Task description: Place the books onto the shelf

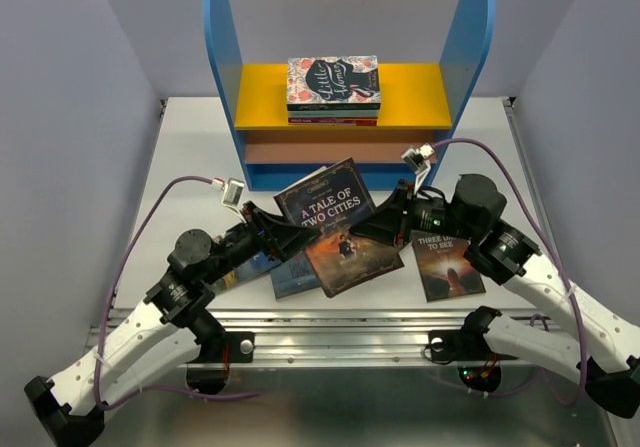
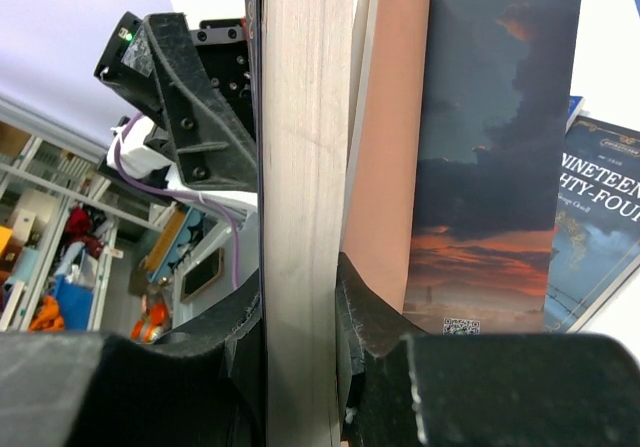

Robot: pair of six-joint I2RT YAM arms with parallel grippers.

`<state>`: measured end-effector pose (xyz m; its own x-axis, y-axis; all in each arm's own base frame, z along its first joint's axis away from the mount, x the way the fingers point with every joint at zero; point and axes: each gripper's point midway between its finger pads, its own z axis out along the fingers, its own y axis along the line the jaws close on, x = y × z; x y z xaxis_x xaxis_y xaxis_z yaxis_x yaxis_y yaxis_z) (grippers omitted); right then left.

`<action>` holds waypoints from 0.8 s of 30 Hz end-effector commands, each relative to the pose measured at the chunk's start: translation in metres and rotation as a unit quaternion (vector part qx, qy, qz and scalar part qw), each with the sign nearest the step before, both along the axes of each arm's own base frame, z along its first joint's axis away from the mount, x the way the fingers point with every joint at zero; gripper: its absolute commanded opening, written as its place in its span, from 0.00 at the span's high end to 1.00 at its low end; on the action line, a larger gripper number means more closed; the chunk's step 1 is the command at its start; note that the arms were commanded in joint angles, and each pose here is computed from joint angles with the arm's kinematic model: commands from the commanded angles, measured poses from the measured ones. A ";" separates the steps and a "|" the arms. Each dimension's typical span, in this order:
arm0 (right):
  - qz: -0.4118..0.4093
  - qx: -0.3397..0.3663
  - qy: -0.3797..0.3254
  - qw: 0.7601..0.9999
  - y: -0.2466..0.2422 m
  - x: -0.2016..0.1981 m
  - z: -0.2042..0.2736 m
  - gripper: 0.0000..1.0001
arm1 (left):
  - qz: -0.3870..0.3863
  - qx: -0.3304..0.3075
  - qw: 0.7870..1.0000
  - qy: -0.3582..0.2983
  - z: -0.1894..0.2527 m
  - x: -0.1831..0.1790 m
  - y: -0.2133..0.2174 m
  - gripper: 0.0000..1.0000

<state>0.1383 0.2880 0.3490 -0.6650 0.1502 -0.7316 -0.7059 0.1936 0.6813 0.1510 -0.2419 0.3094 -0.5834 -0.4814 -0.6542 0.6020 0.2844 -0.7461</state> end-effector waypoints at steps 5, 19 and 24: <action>0.044 0.097 -0.096 0.990 -0.001 -0.019 0.069 0.99 | -0.026 -0.052 0.996 -0.073 0.043 -0.014 0.000 0.39; -0.042 0.040 -0.092 0.994 0.000 0.019 0.053 0.66 | 0.034 -0.074 0.992 -0.096 0.071 -0.008 0.017 1.00; -0.209 -0.023 -0.067 0.975 -0.039 0.058 0.031 0.00 | 0.112 -0.059 0.986 -0.105 0.096 0.003 0.045 1.00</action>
<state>0.1707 0.2847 0.3517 -0.5914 0.2098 -0.7786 -0.7044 0.3358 0.6254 0.1488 -0.2288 0.3325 -0.4978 -0.5332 -0.6840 0.6332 0.3156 -0.7068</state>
